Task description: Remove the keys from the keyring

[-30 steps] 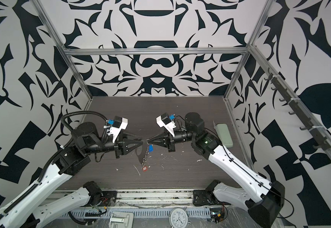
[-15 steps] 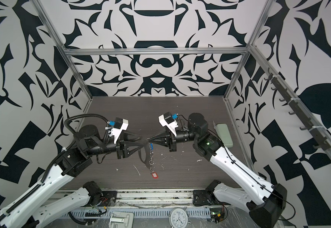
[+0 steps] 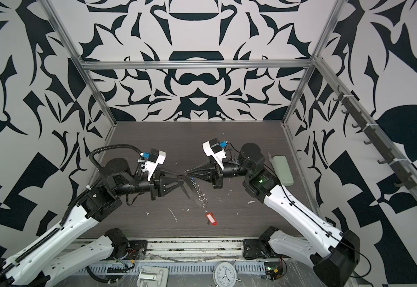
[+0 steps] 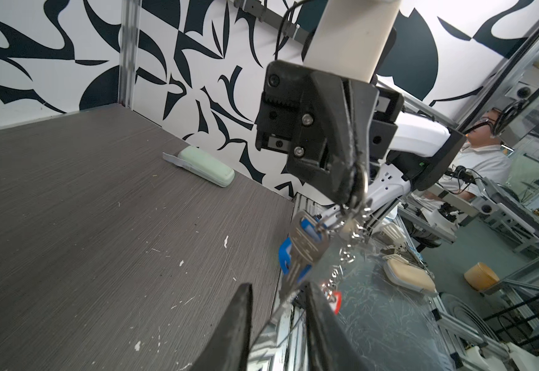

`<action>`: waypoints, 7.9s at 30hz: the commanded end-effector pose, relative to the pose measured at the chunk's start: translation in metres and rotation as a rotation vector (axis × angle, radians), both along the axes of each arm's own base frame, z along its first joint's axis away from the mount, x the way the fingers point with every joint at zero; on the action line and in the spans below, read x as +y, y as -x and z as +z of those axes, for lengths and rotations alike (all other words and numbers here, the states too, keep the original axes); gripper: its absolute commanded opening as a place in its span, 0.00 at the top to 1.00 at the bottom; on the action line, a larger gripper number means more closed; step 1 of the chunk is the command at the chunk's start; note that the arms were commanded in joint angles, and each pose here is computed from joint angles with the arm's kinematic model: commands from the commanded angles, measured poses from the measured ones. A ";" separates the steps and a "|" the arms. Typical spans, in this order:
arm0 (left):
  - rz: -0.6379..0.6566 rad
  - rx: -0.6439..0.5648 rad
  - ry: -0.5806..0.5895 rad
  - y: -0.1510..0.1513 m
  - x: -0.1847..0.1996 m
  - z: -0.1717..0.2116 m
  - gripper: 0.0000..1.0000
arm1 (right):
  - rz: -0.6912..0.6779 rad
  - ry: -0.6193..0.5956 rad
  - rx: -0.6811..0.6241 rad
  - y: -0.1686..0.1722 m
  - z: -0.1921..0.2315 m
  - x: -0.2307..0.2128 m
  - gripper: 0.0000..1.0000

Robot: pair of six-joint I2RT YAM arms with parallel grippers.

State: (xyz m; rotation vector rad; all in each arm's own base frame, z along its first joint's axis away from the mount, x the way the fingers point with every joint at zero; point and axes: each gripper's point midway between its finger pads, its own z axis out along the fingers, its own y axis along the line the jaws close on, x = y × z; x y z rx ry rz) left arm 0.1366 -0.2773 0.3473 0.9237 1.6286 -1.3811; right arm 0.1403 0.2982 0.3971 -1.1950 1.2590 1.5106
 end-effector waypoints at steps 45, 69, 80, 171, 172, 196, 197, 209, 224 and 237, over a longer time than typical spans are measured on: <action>0.181 0.106 0.131 -0.032 0.015 -0.018 0.21 | -0.282 -0.141 -0.113 -0.005 0.042 -0.031 1.00; -0.105 0.282 0.341 -0.021 0.002 -0.012 0.53 | -0.263 -0.163 -0.067 -0.007 0.041 -0.028 1.00; -0.052 0.293 0.256 -0.007 0.015 -0.009 0.77 | -0.258 -0.089 -0.040 -0.007 0.013 -0.026 1.00; 0.004 0.522 -0.020 -0.013 0.039 0.005 0.33 | -0.105 -0.021 -0.113 0.027 -0.001 -0.029 1.00; 0.017 0.498 -0.006 -0.014 0.040 0.007 0.33 | -0.127 -0.035 -0.101 0.023 0.002 -0.029 1.00; 0.144 0.250 0.396 -0.038 0.055 0.006 0.22 | -0.459 -0.286 0.124 -0.047 0.036 -0.036 1.00; 0.131 0.258 0.399 -0.039 0.053 0.007 0.25 | -0.455 -0.279 0.127 -0.048 0.035 -0.034 1.00; 0.048 0.340 0.340 -0.025 0.048 0.014 1.00 | -0.416 -0.078 0.025 -0.028 0.003 -0.032 1.00; 0.009 0.406 0.145 -0.002 0.047 0.018 1.00 | -0.300 0.132 -0.120 -0.002 -0.026 -0.033 1.00; 0.044 0.518 -0.003 -0.010 0.044 0.010 1.00 | -0.181 0.147 -0.143 0.017 -0.026 -0.031 1.00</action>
